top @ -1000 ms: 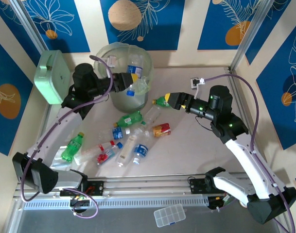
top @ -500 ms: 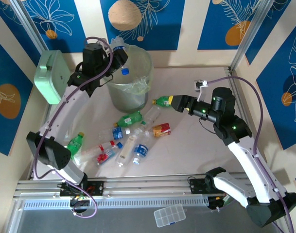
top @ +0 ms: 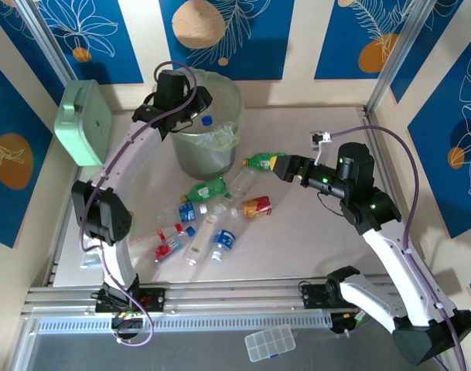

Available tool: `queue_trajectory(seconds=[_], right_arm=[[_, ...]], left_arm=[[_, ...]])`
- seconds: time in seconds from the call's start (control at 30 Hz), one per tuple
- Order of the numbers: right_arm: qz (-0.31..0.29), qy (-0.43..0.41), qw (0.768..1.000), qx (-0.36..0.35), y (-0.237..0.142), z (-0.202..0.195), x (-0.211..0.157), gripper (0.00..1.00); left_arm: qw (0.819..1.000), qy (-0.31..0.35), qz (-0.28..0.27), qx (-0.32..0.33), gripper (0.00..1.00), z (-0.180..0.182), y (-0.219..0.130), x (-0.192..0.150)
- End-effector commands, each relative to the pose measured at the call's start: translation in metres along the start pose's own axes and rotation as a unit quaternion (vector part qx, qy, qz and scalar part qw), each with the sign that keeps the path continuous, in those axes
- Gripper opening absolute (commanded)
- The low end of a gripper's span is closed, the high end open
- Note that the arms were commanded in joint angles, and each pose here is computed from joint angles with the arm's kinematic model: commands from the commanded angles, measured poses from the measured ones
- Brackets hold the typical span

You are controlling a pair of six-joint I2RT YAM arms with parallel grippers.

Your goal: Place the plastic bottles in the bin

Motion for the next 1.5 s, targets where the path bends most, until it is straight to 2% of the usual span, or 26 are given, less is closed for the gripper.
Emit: queue_trajectory(seconds=[0.0,0.2,0.43,0.73,1.07,1.2,1.3,1.37,1.47], right_arm=[[-0.008,0.0,1.0,-0.008,-0.002,-0.003,0.001,0.86],[-0.007,0.004,1.0,-0.019,0.0,-0.007,0.001,0.86],[-0.009,0.006,1.0,-0.024,-0.001,-0.008,0.001,0.86],[-0.012,0.014,1.0,-0.023,0.0,-0.009,0.002,0.86],[-0.007,0.017,0.999,-0.029,0.004,-0.008,-0.001,0.86],[-0.003,0.021,0.999,-0.038,0.007,-0.011,-0.005,0.86],[0.002,0.027,0.999,-0.044,0.01,-0.014,-0.009,0.85],[0.004,0.033,0.998,-0.049,0.013,-0.017,-0.012,0.85],[0.016,0.044,0.997,-0.06,0.021,-0.022,-0.018,0.85]], left_arm=[[1.0,0.004,0.006,-0.002,0.47,-0.003,0.003,0.002],[1.0,-0.003,0.021,-0.002,0.64,0.0,0.007,-0.003],[1.0,0.004,0.019,-0.018,0.72,-0.004,0.003,-0.003],[0.998,0.001,0.029,-0.051,0.73,-0.02,-0.016,-0.001],[0.995,0.033,-0.029,-0.085,0.73,-0.035,-0.092,0.01],[0.995,0.051,-0.071,-0.049,0.73,-0.018,-0.124,0.012],[0.99,0.055,-0.132,0.018,0.72,0.011,-0.157,0.016],[0.976,0.046,-0.189,0.1,0.71,0.045,-0.183,0.02],[0.946,0.036,-0.25,0.204,0.74,0.091,-0.209,0.021]])
Point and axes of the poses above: each hand's point on the last joint's axis, 136 mm out from that joint toward the fingers, its own y axis out along the fingers, its own z axis along the line the jaws close on, x = y × z, the point moved 4 cm from there along -y, back along the fingers, and after that the axes turned 6 degrees about -y, right-handed, at the moved point
